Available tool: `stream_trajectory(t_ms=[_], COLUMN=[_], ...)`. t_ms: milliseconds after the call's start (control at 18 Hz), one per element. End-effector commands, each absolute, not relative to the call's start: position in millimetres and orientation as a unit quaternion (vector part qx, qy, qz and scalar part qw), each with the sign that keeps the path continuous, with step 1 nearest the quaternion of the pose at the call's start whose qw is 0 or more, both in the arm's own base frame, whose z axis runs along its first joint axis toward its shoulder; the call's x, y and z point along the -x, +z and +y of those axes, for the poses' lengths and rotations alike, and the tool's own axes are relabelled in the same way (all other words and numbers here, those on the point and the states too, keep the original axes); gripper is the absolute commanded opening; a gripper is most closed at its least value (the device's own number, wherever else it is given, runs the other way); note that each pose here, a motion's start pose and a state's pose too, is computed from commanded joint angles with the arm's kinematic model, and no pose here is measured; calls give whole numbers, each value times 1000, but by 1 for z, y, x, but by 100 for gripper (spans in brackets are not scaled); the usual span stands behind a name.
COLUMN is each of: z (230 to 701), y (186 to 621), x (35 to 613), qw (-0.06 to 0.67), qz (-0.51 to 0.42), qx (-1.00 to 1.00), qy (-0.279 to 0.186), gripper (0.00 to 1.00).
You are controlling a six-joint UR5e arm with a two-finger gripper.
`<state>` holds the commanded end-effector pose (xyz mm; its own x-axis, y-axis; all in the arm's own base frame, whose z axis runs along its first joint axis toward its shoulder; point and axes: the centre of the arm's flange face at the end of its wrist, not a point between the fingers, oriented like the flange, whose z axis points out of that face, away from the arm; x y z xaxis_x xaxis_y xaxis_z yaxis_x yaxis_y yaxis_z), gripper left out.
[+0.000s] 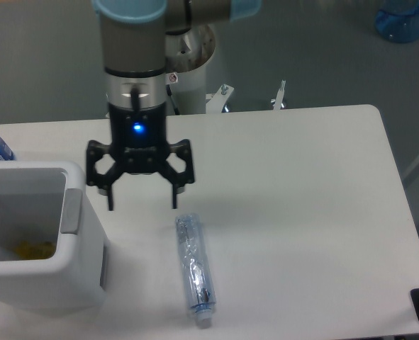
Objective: Open the trash can
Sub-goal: 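Lift the trash can lid open and raise the gripper away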
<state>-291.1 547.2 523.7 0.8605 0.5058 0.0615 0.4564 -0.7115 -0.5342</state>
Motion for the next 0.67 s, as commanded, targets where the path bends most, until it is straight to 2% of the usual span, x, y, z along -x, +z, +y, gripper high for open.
stream_trajectory(t_ms=[667], z=[520], y=[508], x=[336], qw=[216], qz=[-169], qx=[957], qy=[92], gripper=[100])
